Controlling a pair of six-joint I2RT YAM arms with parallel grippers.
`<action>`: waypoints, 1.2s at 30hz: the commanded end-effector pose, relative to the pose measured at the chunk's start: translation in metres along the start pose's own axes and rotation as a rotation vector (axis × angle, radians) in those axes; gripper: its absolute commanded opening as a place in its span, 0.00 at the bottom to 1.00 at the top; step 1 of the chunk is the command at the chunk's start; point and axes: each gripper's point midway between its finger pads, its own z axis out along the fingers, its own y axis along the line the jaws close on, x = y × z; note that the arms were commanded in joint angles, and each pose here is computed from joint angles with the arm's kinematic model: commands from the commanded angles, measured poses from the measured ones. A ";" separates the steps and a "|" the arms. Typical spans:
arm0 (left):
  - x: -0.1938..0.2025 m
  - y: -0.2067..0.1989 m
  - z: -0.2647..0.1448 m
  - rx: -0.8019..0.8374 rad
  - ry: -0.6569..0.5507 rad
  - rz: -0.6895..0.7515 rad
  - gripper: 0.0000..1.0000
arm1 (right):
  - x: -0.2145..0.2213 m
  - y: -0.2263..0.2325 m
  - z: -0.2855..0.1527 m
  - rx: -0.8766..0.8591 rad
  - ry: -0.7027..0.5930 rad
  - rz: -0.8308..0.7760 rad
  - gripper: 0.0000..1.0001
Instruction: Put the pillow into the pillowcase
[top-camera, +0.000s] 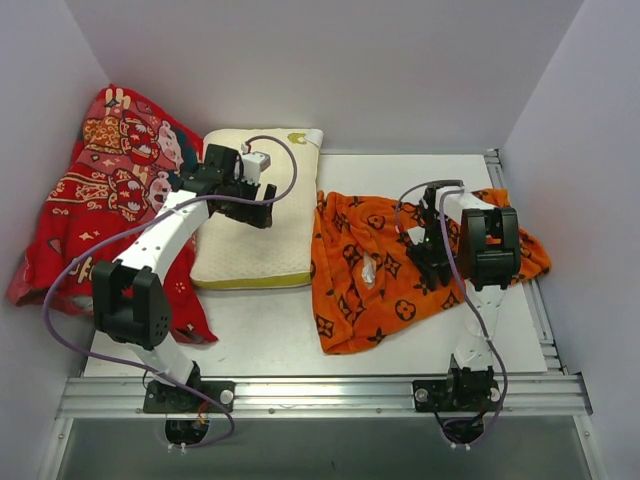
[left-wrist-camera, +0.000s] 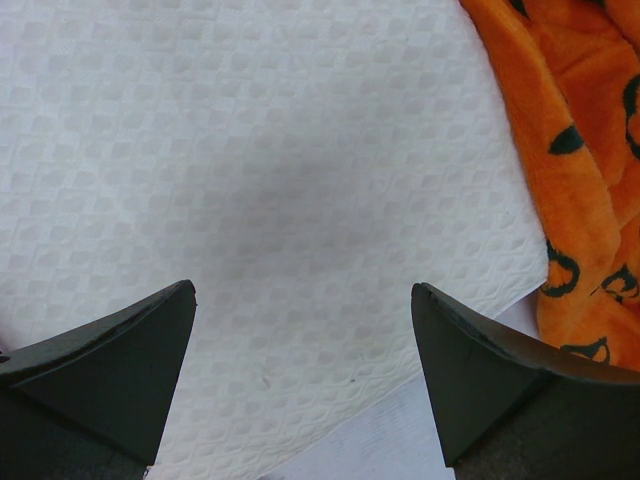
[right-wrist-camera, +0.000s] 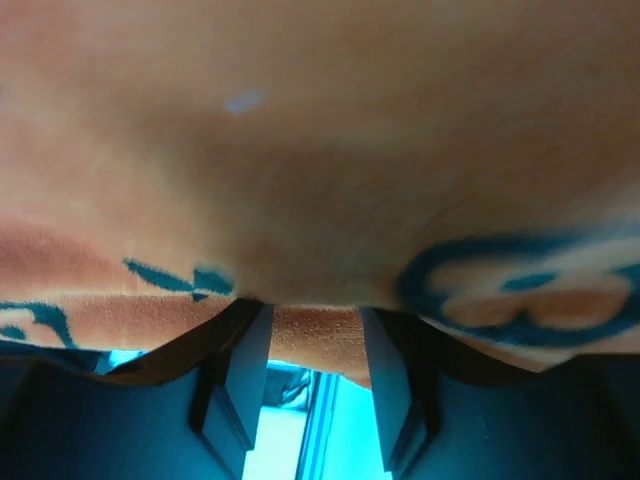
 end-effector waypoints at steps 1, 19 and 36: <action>0.002 -0.001 -0.003 0.011 -0.005 0.015 0.97 | 0.009 -0.040 -0.008 0.100 0.040 0.015 0.41; -0.069 0.048 0.080 -0.172 -0.052 -0.123 0.97 | -0.026 -0.125 -0.109 0.285 -0.298 0.210 0.47; -0.053 0.100 0.209 -0.284 0.016 -0.264 0.95 | 0.017 -0.020 -0.110 0.020 -0.416 0.263 0.85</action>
